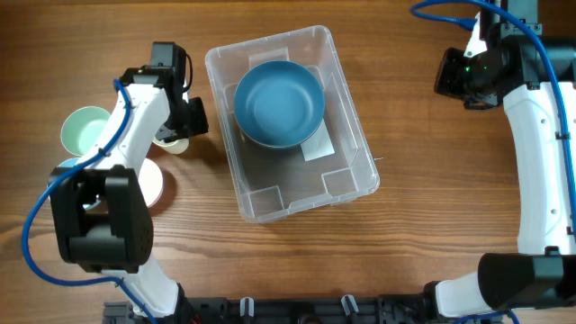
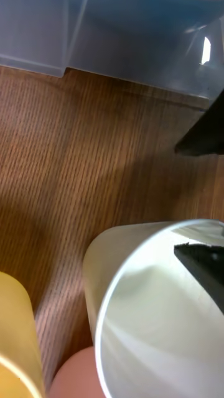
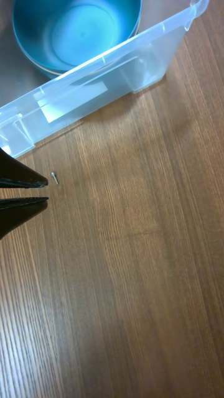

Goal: Pack container
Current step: 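Move the left gripper to the cream cup and grasp it, then carry the cream cup into the container and release it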

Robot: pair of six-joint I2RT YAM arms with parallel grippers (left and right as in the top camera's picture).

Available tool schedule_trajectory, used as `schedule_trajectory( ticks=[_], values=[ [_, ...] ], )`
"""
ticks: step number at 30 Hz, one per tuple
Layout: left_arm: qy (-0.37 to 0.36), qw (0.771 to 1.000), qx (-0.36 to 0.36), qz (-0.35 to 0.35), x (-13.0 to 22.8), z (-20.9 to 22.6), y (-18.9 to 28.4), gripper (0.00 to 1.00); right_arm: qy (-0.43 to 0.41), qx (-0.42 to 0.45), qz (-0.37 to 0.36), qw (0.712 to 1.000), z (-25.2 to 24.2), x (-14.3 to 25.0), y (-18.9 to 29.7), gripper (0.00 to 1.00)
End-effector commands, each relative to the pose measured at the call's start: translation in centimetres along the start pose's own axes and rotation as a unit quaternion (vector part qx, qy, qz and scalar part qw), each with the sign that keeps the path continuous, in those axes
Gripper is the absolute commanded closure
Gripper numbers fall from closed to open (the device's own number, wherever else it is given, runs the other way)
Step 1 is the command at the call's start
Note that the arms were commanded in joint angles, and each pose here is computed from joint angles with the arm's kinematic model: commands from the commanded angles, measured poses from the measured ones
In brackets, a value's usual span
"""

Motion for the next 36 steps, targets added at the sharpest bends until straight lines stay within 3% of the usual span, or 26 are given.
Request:
schedule_trajectory(
  ticks=[1, 7, 13, 15, 20, 22, 29, 36],
  values=[
    [0.001, 1.000, -0.007, 0.002, 0.1, 0.3, -0.4, 0.70, 0.002, -0.005, 0.003, 1.000, 0.1, 0.0, -0.3, 0.93],
    [0.001, 1.000, -0.007, 0.003, 0.2, 0.3, -0.3, 0.95, 0.002, -0.005, 0.005, 1.000, 0.1, 0.0, -0.3, 0.93],
    [0.001, 1.000, -0.010, -0.010, 0.6, 0.6, 2.1, 0.96, 0.002, -0.005, 0.006, 1.000, 0.1, 0.1, -0.3, 0.93],
    [-0.002, 1.000, -0.005, -0.023, 0.9, 0.6, 4.6, 0.96, 0.002, -0.005, 0.007, 1.000, 0.1, 0.1, -0.3, 0.93],
    [-0.038, 0.992, 0.044, -0.112, 3.9, -1.9, 16.8, 0.96, 0.002, -0.005, 0.007, 1.000, 0.1, 0.1, -0.3, 0.93],
    [-0.119, 0.978, 0.105, -0.135, 8.2, -6.6, 20.7, 0.96, 0.002, -0.005, 0.007, 1.000, 0.1, 0.1, -0.3, 0.93],
    [-0.246, 0.961, 0.117, -0.059, 13.7, -14.2, 17.6, 0.96, 0.002, -0.005, 0.008, 1.000, 0.1, 0.1, -0.3, 0.93],
    [-0.267, 0.960, 0.059, 0.058, 16.1, -16.3, 12.2, 0.96, 0.002, -0.004, 0.009, 1.000, 0.1, 0.2, -0.3, 0.93]
  ],
)
Point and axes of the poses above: each gripper's point midway between its finger pads, its own y axis back along the fingers, its own z axis along the line the jaws close on, x = y × z, the point moved 7 cm from there along y, back along the fingers, and after that the axes turned 3 degrees about y, right-handed, at the moved point
